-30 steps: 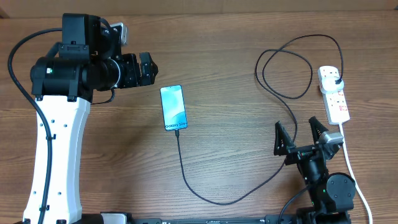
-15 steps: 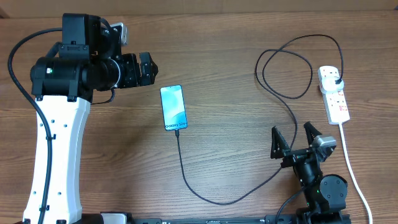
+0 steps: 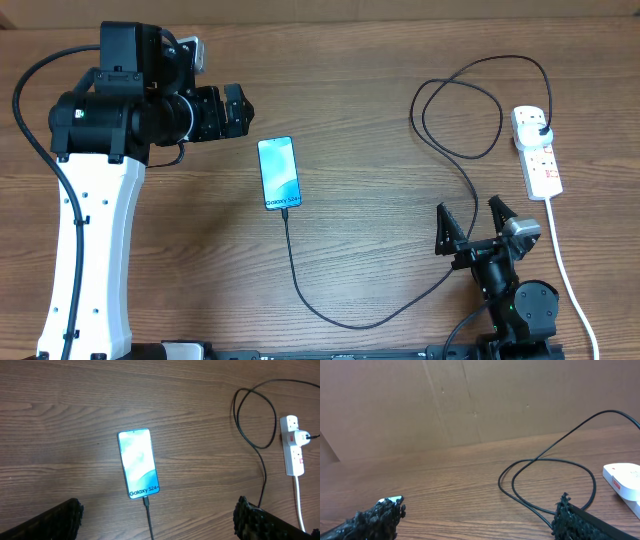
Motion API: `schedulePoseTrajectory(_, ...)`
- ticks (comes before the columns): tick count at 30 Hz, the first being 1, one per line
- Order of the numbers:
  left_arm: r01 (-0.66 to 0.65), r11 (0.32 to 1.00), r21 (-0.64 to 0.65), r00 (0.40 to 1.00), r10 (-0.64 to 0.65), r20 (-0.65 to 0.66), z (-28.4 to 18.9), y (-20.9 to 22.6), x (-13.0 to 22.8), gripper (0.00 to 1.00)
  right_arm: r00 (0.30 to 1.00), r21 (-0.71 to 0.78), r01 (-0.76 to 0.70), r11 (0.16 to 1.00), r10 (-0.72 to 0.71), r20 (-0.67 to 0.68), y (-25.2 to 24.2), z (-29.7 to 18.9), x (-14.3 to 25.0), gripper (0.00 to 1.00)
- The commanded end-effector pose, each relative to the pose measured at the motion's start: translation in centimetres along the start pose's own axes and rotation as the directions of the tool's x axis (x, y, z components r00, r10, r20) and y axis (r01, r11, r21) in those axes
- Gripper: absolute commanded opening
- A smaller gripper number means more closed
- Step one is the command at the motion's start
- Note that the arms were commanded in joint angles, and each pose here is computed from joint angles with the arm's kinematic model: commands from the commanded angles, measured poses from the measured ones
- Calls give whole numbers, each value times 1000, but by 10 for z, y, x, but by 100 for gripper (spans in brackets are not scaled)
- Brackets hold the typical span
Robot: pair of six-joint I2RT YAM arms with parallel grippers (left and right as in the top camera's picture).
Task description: Plug charger to phone and switch on socket
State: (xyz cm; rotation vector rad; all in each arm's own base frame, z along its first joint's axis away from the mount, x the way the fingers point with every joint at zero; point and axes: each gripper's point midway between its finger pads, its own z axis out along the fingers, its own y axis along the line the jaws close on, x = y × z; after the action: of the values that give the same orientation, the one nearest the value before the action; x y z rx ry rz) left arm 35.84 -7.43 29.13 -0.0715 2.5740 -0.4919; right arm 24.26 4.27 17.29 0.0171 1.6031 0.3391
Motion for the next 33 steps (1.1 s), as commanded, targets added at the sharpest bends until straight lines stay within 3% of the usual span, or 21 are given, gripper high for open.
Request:
schedulePoseTrajectory(1, -8, 1000, 5, 1000, 8, 29, -9, -2, -4, 99, 1000, 12, 5, 1000, -5, 9, -3, 0, 1, 100)
schedulePoseTrajectory(21, -20, 1000, 10, 998, 19, 62, -23, -6, -3, 99, 1000, 12, 5, 1000, -5, 9, -3, 0, 1, 100)
schedulePoseTrajectory(33, -47, 996, -79, 976, 63, 210, -49, 15, 43, 100, 1000, 12, 5, 1000, -5, 9, -3, 0, 1, 100)
